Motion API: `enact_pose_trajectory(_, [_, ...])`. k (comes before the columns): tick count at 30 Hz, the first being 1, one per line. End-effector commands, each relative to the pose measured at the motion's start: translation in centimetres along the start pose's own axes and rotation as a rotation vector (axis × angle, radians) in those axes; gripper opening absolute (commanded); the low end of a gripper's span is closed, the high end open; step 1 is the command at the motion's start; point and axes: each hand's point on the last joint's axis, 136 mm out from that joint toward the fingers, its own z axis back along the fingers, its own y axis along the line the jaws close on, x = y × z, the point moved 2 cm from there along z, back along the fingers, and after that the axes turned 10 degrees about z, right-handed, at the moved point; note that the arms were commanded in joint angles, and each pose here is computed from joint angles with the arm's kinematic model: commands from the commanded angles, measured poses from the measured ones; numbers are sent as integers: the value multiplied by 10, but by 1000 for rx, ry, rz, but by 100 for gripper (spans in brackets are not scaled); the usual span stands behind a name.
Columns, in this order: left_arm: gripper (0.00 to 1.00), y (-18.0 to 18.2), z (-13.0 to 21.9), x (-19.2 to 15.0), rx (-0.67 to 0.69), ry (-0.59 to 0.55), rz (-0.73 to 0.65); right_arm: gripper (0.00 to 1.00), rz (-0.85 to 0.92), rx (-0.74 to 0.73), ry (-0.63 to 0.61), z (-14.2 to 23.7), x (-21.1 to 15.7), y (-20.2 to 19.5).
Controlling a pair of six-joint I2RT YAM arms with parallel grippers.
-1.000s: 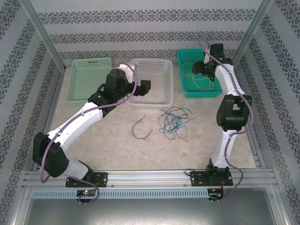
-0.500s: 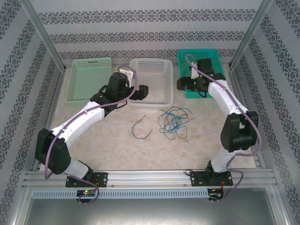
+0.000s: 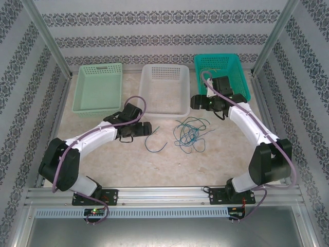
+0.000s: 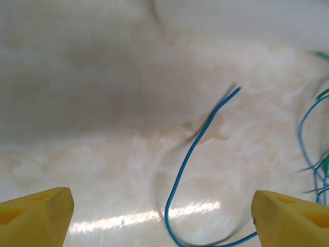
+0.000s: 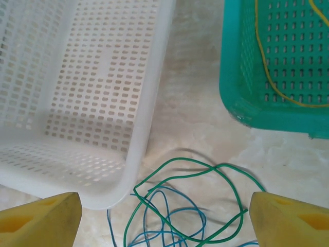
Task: Untangle the cables
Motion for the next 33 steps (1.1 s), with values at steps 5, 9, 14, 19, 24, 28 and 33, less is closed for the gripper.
enact_pose_trajectory(5, [80,-15,-31,-12,24,133,-45,86,5,-27,-78,17,15,-2])
enact_pose_trajectory(9, [70,-9,-51,-22,72,201,-77,87,4,-52,-85,23,9,-6])
enact_pose_trajectory(14, [63,-1,-59,-28,126,217,-113,88,-11,-83,-111,36,5,-15])
enact_pose_trajectory(19, [59,5,-61,-36,170,230,-152,89,-27,-92,-124,43,5,-22])
enact_pose_trajectory(24, [31,1,-63,-41,160,233,-168,89,-36,-95,-127,45,3,-24])
enact_pose_trajectory(28, [14,2,-57,-42,175,219,-189,89,-36,-101,-133,48,3,-25])
enact_pose_trajectory(33, [0,-4,-37,-43,143,168,-191,89,-28,-93,-146,51,3,-23])
